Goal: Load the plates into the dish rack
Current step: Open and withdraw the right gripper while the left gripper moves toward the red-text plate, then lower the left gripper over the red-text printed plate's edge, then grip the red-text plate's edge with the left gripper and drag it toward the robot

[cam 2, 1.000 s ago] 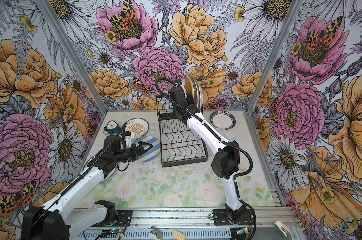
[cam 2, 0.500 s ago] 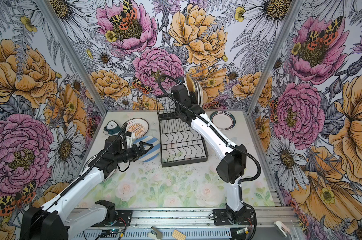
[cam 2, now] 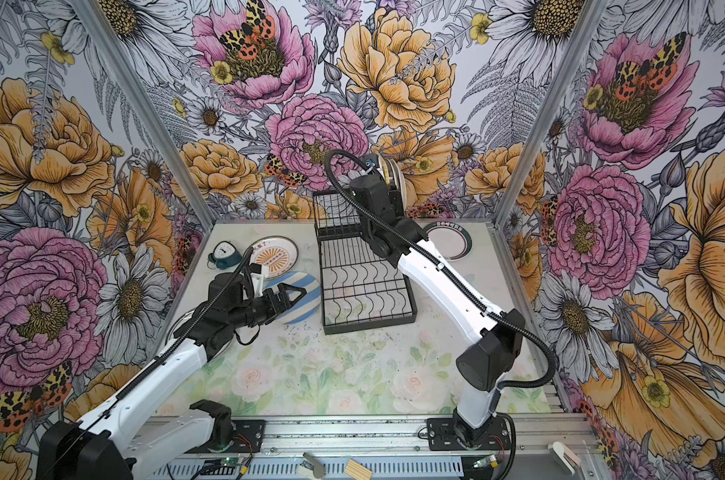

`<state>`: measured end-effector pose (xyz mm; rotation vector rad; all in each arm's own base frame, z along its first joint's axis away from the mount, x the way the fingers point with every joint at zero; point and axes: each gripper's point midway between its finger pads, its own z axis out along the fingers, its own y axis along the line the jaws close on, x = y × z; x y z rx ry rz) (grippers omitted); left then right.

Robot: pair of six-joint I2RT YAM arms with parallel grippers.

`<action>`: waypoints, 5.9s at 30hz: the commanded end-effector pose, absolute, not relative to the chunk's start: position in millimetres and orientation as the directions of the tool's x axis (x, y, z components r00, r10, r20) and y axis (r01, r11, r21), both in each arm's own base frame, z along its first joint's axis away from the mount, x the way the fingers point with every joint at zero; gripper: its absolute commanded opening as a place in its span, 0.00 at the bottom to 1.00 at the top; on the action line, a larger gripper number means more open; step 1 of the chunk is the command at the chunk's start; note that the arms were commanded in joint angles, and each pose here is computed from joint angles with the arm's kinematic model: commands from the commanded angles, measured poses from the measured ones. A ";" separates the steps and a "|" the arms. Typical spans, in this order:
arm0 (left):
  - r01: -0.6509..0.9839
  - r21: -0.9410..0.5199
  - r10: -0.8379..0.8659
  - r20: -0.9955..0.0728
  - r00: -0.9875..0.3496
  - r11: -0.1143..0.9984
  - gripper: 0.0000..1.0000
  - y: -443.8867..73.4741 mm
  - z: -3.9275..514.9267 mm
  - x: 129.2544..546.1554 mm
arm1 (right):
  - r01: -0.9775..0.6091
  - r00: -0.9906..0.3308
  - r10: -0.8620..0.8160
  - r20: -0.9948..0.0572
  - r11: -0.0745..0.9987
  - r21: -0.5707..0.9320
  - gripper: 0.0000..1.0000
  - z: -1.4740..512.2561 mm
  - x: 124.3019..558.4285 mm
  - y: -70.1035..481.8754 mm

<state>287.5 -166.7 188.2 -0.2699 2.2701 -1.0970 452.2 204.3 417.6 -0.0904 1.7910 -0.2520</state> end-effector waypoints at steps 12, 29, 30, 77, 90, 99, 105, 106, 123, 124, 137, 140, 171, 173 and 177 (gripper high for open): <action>-0.168 -0.600 -0.507 -0.456 -0.731 0.782 0.99 -102.3 167.6 284.2 | -0.030 -0.312 -0.049 -0.949 0.999 -0.041 0.54 394.6 392.7 204.5; -0.576 -0.290 -0.632 -0.512 -0.582 0.765 0.90 57.9 158.4 298.7 | -0.128 -0.536 0.067 -0.842 0.979 0.160 0.62 302.2 340.8 205.1; -0.589 -0.275 -0.635 -0.512 -0.579 0.760 0.89 65.2 156.8 301.3 | -0.130 -0.544 0.070 -0.836 0.977 0.166 0.62 299.2 339.6 204.5; -0.765 -0.112 -0.752 -0.320 -0.576 0.634 0.74 225.0 47.0 364.8 | -0.124 -0.686 0.110 -0.719 0.956 0.265 0.68 247.3 349.5 174.2; -0.775 -0.105 -0.766 -0.280 -0.578 0.623 0.74 212.2 37.5 343.9 | -0.116 -0.682 0.120 -0.722 0.956 0.268 0.68 248.5 348.6 168.4; -0.761 -0.155 -0.767 -0.278 -0.579 0.630 0.73 195.6 48.3 335.2 | -0.107 -0.676 0.131 -0.725 0.956 0.272 0.68 248.7 340.1 161.4; -0.733 -0.194 -0.756 -0.247 -0.607 0.652 0.73 166.3 47.8 326.2 | -0.099 -0.670 0.144 -0.729 0.955 0.280 0.68 249.1 332.6 156.6; -0.725 -0.196 -0.749 -0.240 -0.618 0.661 0.73 159.0 46.4 324.3 | -0.099 -0.668 0.145 -0.730 0.955 0.280 0.69 249.4 331.6 156.0; -0.621 -0.242 -0.661 -0.149 -0.735 0.745 0.73 77.6 38.9 301.5 | -0.059 -0.650 0.189 -0.736 0.953 0.297 0.68 249.7 319.5 143.5; -0.617 -0.244 -0.658 -0.152 -0.737 0.748 0.73 76.8 40.9 301.8 | -0.058 -0.649 0.191 -0.736 0.953 0.298 0.68 249.9 319.2 143.1; -0.664 -0.183 -0.689 -0.204 -0.695 0.725 0.73 107.5 47.8 304.8 | -0.053 -0.643 0.205 -0.737 0.949 0.311 0.68 252.1 315.7 142.2; -0.692 -0.170 -0.712 -0.191 -0.675 0.702 0.75 115.4 41.6 297.3 | -0.052 -0.642 0.208 -0.738 0.948 0.313 0.68 252.0 314.5 141.3; -0.622 -0.265 -0.653 -0.037 -0.757 0.737 0.79 10.7 36.5 258.5 | -0.015 -0.634 0.239 -0.736 0.947 0.321 0.69 237.9 294.3 125.2; -0.631 -0.257 -0.662 -0.054 -0.747 0.732 0.79 10.6 41.0 257.0 | -0.013 -0.634 0.242 -0.735 0.946 0.324 0.69 236.8 292.5 124.4; -0.704 -0.278 -0.749 -0.107 -0.654 0.654 0.88 25.1 57.5 256.0 | -0.014 -0.637 0.243 -0.732 0.945 0.326 0.69 233.6 289.3 123.3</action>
